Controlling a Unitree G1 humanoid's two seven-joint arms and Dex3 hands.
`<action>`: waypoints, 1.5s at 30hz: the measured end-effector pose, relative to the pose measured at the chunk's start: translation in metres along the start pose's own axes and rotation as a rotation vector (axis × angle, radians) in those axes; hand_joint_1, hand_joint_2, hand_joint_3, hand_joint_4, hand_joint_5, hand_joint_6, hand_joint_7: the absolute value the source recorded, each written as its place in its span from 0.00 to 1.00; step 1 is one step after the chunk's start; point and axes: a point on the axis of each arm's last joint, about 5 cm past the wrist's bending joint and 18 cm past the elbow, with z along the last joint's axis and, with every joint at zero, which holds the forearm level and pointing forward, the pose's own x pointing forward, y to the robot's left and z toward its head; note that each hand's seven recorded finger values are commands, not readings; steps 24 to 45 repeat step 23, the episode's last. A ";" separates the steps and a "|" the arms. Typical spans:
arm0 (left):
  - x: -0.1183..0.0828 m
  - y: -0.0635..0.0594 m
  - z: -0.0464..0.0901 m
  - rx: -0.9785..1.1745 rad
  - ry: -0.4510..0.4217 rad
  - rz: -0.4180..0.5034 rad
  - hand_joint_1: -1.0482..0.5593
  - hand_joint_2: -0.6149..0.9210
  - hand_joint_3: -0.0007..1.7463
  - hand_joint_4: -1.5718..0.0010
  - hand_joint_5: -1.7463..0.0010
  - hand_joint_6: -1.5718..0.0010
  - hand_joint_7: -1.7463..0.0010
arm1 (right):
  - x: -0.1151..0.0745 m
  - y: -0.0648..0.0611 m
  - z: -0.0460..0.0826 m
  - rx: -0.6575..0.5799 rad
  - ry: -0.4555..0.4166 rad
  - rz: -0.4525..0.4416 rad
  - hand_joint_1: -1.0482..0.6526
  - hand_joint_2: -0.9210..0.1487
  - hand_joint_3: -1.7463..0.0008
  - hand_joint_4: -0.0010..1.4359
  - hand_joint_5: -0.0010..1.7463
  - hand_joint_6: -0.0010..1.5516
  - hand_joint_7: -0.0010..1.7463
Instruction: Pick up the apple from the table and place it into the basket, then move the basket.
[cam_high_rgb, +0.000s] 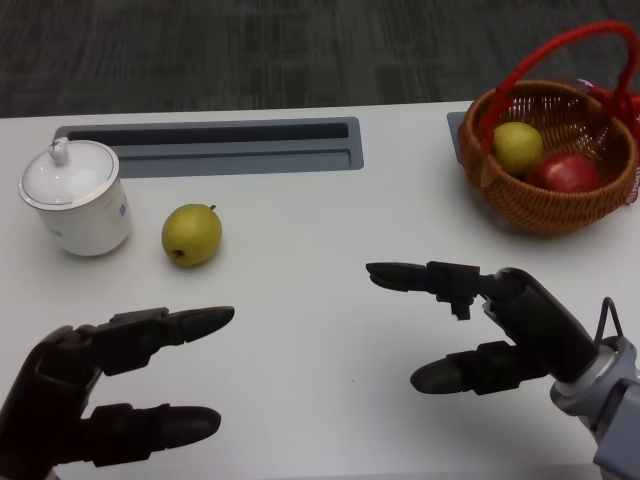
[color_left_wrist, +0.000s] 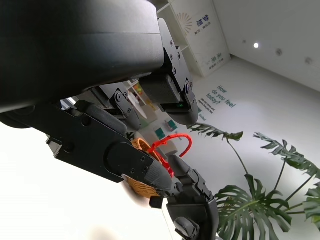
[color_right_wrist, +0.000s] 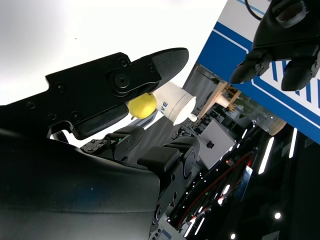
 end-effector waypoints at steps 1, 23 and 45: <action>0.002 0.000 -0.001 0.000 -0.004 0.000 0.37 0.91 0.00 0.45 0.99 0.50 0.99 | 0.001 0.002 0.000 0.007 -0.004 -0.003 0.31 0.09 1.00 0.49 0.02 0.41 0.01; 0.009 0.009 -0.003 0.004 -0.022 -0.007 0.39 0.91 0.00 0.41 0.99 0.45 0.99 | 0.005 0.014 -0.003 0.070 -0.009 -0.014 0.33 0.12 1.00 0.51 0.00 0.44 0.00; 0.009 0.009 -0.003 0.004 -0.022 -0.007 0.39 0.91 0.00 0.41 0.99 0.45 0.99 | 0.005 0.014 -0.003 0.070 -0.009 -0.014 0.33 0.12 1.00 0.51 0.00 0.44 0.00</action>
